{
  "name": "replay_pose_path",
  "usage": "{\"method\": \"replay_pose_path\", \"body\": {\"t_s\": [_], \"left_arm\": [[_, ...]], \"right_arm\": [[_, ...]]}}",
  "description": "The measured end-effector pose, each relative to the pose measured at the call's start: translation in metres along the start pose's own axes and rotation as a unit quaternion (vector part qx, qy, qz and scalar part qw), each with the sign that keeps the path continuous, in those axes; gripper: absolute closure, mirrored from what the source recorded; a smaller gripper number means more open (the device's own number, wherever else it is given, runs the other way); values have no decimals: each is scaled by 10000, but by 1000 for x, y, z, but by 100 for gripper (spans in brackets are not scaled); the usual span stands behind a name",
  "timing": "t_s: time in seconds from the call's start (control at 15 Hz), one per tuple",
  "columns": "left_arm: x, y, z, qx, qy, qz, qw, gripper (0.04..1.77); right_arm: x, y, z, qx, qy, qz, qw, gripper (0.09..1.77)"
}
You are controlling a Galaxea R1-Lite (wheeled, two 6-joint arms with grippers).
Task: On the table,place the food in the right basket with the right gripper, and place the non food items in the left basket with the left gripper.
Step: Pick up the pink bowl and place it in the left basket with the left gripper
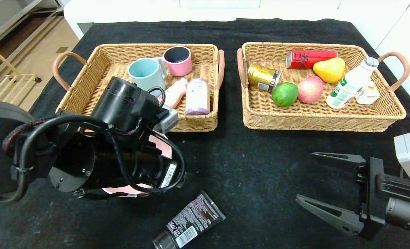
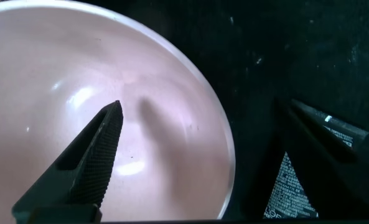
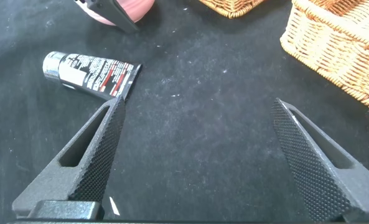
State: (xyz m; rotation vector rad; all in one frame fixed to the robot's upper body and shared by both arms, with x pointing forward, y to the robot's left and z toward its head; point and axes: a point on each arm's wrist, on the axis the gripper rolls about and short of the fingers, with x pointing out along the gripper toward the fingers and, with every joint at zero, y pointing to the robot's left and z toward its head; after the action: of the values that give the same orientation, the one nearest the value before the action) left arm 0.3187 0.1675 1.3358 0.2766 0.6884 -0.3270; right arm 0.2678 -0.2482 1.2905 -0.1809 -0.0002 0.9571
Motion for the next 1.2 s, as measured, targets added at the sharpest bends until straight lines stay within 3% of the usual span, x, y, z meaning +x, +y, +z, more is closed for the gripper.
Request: {"method": "replay_pose_path", "body": {"t_s": [0.2, 0.4, 0.67, 0.73, 0.8, 1.2], "left_arm": [[1, 0, 0, -12, 20, 65, 10000, 9], [3, 0, 0, -20, 17, 84, 10000, 59], [5, -1, -2, -1, 73, 80, 9999, 105], [6, -1, -2, -6, 82, 91, 9999, 152], [5, -1, -2, -8, 77, 99, 9999, 160], [5, -1, -3, -16, 88, 70, 9999, 160]], "right_arm": [[0, 0, 0, 8, 10, 1, 10000, 16], [1, 0, -1, 8, 20, 4, 10000, 15], [1, 0, -1, 21, 25, 3, 10000, 15], [1, 0, -1, 23, 30, 4, 10000, 15], [1, 0, -2, 37, 37, 2, 10000, 15], [1, 0, -2, 36, 48, 10, 10000, 15]]}}
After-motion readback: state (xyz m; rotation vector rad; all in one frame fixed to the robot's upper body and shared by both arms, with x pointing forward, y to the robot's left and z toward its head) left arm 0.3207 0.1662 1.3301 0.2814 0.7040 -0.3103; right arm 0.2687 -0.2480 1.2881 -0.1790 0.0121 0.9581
